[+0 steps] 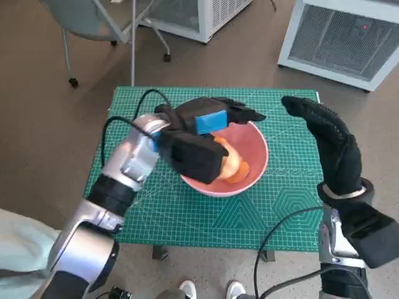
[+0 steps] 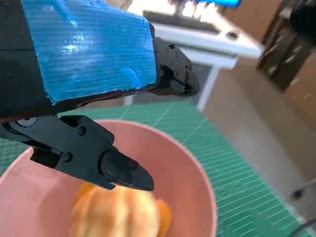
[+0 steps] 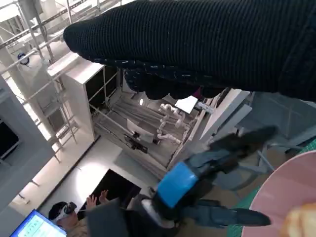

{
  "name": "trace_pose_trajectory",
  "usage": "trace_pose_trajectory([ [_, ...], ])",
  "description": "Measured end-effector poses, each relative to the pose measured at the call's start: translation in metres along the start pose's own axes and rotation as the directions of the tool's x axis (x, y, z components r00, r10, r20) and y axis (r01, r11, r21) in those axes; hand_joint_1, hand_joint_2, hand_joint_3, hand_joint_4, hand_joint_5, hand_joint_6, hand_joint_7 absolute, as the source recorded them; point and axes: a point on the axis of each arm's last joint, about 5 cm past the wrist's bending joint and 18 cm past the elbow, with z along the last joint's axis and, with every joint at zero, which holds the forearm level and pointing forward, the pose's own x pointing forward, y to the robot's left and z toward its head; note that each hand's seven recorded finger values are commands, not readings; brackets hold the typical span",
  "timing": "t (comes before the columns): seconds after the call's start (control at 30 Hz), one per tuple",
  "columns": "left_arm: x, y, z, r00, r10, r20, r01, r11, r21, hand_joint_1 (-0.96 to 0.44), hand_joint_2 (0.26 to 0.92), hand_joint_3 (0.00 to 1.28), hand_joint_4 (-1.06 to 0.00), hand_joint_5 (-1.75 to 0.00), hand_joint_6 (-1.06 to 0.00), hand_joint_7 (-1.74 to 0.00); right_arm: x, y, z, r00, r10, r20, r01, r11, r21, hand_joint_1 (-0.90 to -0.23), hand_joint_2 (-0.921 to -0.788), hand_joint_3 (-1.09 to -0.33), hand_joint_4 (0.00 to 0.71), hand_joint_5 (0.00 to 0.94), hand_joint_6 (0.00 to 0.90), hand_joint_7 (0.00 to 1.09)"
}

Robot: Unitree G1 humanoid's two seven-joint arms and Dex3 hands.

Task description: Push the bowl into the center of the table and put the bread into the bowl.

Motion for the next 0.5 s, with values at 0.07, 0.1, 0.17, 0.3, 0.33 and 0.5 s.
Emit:
trace_pose_trajectory([
  [0.07, -0.005, 0.002, -0.003, 1.0, 0.018, 0.017, -0.018, 0.999, -0.032, -0.35, 0.892, 0.0, -0.01, 0.0, -0.23, 0.0, 0.0001, 0.0, 0.0, 1.0, 0.0, -0.002, 0.0, 1.0, 0.0, -0.662, -0.921, -0.787, 0.046, 0.002, -0.001, 0.33],
  [0.1, -0.007, 0.003, -0.005, 0.999, 0.026, 0.023, -0.025, 0.999, -0.044, -0.36, 0.891, 0.0, 0.0, 0.0, -0.23, 0.0, 0.0002, 0.0, 0.0, 1.0, 0.0, -0.002, 0.0, 1.0, 0.0, -0.659, -0.921, -0.786, 0.046, 0.002, -0.001, 0.33],
  [0.17, -0.012, 0.006, -0.008, 0.998, 0.05, 0.041, -0.046, 0.996, -0.081, -0.36, 0.89, 0.0, 0.0, 0.0, -0.23, 0.0, 0.0006, -0.001, 0.0, 1.0, 0.001, -0.003, -0.001, 1.0, 0.0, -0.656, -0.921, -0.784, 0.046, 0.002, -0.001, 0.33],
  [0.3, -0.023, 0.012, -0.014, 0.991, 0.109, 0.076, -0.097, 0.983, -0.156, -0.36, 0.887, 0.0, 0.0, 0.0, -0.23, 0.0, 0.0025, -0.002, 0.002, 1.0, 0.004, 0.001, -0.004, 1.0, -0.005, -0.655, -0.921, -0.778, 0.046, 0.001, -0.001, 0.33],
  [0.33, -0.026, 0.013, -0.015, 0.988, 0.13, 0.088, -0.113, 0.978, -0.177, -0.36, 0.887, 0.0, 0.0, 0.0, -0.23, 0.0, 0.0033, -0.003, 0.003, 1.0, 0.004, 0.003, -0.004, 1.0, -0.008, -0.655, -0.921, -0.777, 0.046, 0.001, -0.001, 0.33],
  [0.5, -0.036, 0.018, -0.018, 0.955, 0.244, 0.169, -0.188, 0.939, -0.289, -0.4, 0.889, 0.0, -0.01, 0.0, -0.23, 0.0, 0.0104, -0.007, 0.006, 1.0, 0.007, 0.015, -0.006, 1.0, -0.013, -0.655, -0.921, -0.771, 0.043, 0.0, -0.001, 0.32],
])
